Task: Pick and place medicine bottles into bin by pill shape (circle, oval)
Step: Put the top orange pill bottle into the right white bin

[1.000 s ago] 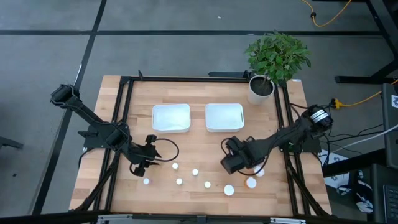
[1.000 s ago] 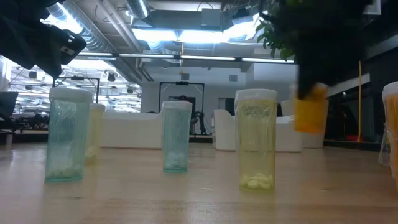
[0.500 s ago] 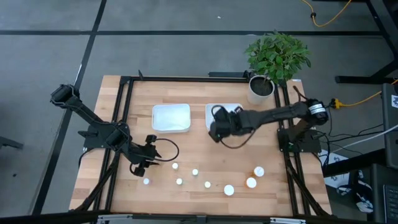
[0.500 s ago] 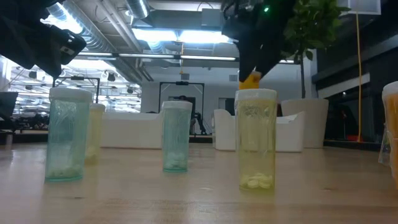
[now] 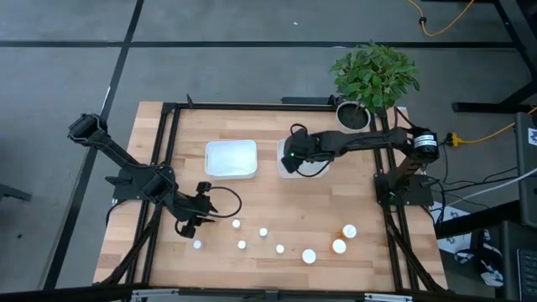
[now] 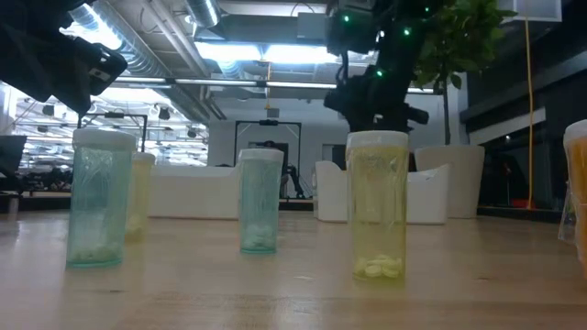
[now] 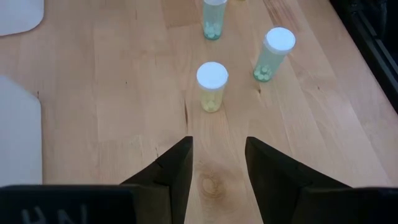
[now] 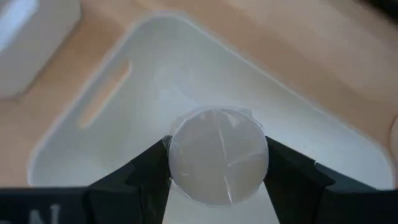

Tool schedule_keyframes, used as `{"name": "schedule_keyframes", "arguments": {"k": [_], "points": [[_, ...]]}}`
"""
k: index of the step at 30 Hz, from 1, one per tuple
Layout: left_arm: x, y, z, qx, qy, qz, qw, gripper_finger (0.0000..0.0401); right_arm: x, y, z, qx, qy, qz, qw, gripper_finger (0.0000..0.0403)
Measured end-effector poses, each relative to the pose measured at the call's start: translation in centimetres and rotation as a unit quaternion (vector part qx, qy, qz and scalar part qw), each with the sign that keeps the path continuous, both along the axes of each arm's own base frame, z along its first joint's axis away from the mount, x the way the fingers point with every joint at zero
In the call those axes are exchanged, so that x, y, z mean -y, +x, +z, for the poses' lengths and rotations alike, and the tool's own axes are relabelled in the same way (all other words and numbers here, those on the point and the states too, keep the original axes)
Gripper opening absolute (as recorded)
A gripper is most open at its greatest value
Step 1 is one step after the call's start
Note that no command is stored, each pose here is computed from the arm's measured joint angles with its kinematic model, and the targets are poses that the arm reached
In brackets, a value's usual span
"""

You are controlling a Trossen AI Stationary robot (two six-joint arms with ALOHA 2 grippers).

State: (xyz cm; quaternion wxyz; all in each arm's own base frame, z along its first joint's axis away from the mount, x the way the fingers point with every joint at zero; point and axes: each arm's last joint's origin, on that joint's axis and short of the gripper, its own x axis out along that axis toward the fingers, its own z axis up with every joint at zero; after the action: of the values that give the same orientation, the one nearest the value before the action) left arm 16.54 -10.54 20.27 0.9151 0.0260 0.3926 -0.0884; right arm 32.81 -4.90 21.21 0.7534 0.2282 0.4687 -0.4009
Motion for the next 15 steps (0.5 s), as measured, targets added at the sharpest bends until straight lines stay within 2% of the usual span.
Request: {"name": "schedule_keyframes", "arguments": {"k": [6, 15], "points": [[0.0, 0.0, 0.0, 0.000, 0.000, 0.000, 1.000, 0.0141, 1.0, -1.1, -1.7, -0.027, 0.001, -0.018, 0.999, 0.0220], [0.0, 0.0, 0.0, 0.000, 0.000, 0.000, 1.000, 0.0141, 1.3, -1.3, -1.9, -0.035, -0.002, -0.010, 0.999, 0.0231]]}}
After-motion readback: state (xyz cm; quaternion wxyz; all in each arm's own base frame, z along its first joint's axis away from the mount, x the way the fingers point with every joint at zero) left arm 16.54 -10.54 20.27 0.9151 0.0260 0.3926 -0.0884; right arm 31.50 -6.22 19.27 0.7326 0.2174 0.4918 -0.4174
